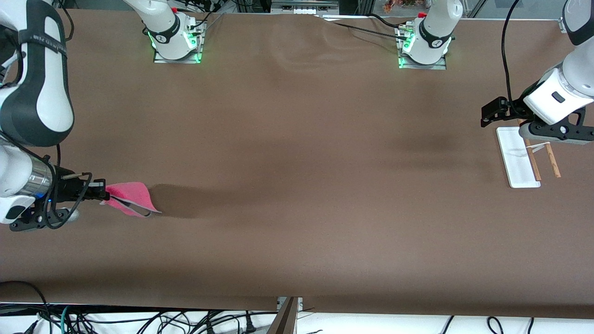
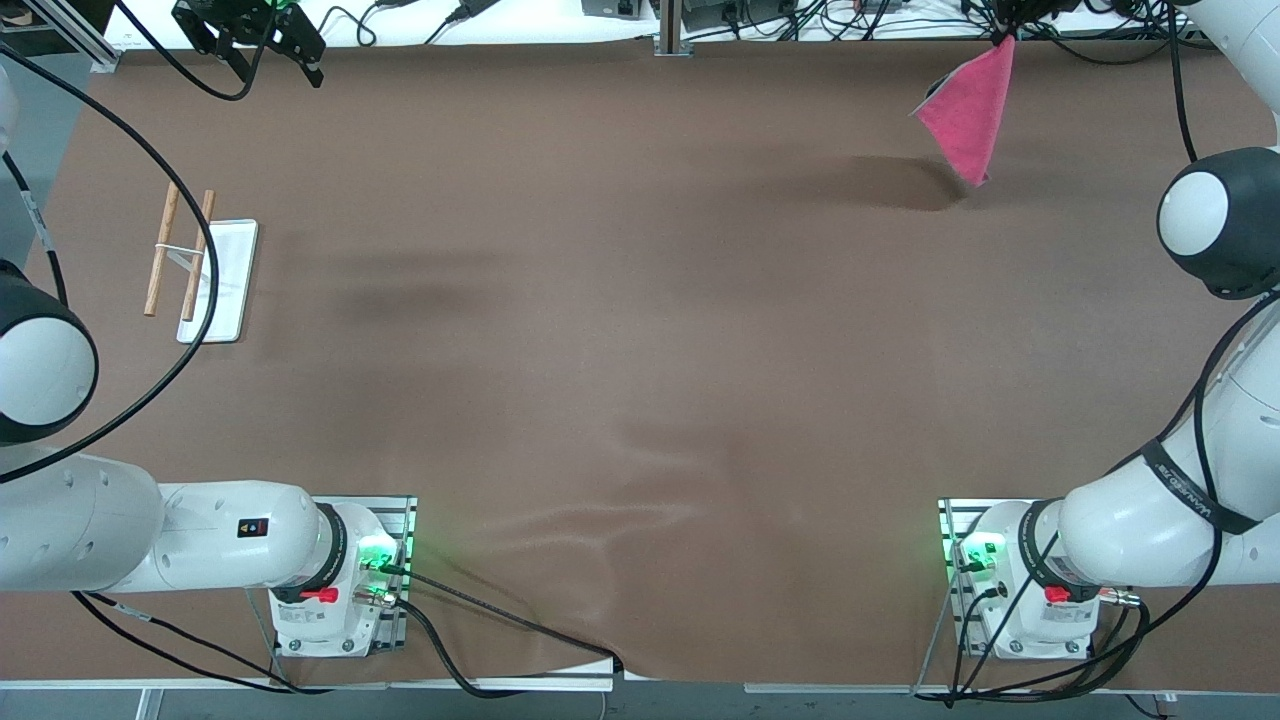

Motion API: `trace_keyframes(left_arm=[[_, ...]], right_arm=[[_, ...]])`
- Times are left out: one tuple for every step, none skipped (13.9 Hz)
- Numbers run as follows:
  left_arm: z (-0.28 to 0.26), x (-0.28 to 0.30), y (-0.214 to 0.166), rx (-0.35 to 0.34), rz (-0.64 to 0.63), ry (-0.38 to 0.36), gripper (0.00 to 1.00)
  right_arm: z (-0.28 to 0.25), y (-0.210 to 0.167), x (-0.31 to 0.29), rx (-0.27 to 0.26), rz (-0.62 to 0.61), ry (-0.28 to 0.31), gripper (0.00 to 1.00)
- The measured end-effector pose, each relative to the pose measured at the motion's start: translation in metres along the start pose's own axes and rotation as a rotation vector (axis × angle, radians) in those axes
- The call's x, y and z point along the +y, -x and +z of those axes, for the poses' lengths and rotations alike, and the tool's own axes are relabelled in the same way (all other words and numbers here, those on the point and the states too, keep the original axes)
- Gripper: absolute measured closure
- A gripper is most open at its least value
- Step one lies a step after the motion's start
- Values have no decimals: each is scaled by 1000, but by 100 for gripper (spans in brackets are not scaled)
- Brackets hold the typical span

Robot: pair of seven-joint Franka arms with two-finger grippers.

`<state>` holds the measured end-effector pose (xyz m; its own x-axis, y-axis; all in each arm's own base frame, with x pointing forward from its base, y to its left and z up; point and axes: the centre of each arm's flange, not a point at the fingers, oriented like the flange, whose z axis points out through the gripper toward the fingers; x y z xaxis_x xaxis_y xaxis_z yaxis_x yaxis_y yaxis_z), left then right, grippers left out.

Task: Pass towel and hang on rack
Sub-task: 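Lift the towel with the right gripper while the left gripper approaches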

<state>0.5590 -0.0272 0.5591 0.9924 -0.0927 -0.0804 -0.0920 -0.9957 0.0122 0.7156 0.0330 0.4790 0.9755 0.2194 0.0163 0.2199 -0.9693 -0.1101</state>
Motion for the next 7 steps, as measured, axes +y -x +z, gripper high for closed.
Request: trace_keyframes(left_arm=[[6, 1, -2, -17, 2, 2, 0], [13, 2, -4, -34, 6, 3, 0], [22, 5, -9, -51, 11, 8, 0], [32, 11, -13, -69, 21, 23, 0], [43, 21, -19, -88, 36, 48, 0], [56, 35, -24, -110, 55, 75, 0], [67, 49, -29, -126, 69, 105, 0]], right_arm=[[-5, -3, -12, 7, -18, 1, 97], [-6, -5, -25, 10, -37, 1, 97], [-6, -7, -40, 12, -58, 1, 97], [-8, -10, -56, 17, -81, 1, 97], [-11, -12, -73, 24, -105, 1, 97], [-13, -13, -91, 30, -130, 1, 97], [-13, -14, -110, 33, -147, 1, 97]])
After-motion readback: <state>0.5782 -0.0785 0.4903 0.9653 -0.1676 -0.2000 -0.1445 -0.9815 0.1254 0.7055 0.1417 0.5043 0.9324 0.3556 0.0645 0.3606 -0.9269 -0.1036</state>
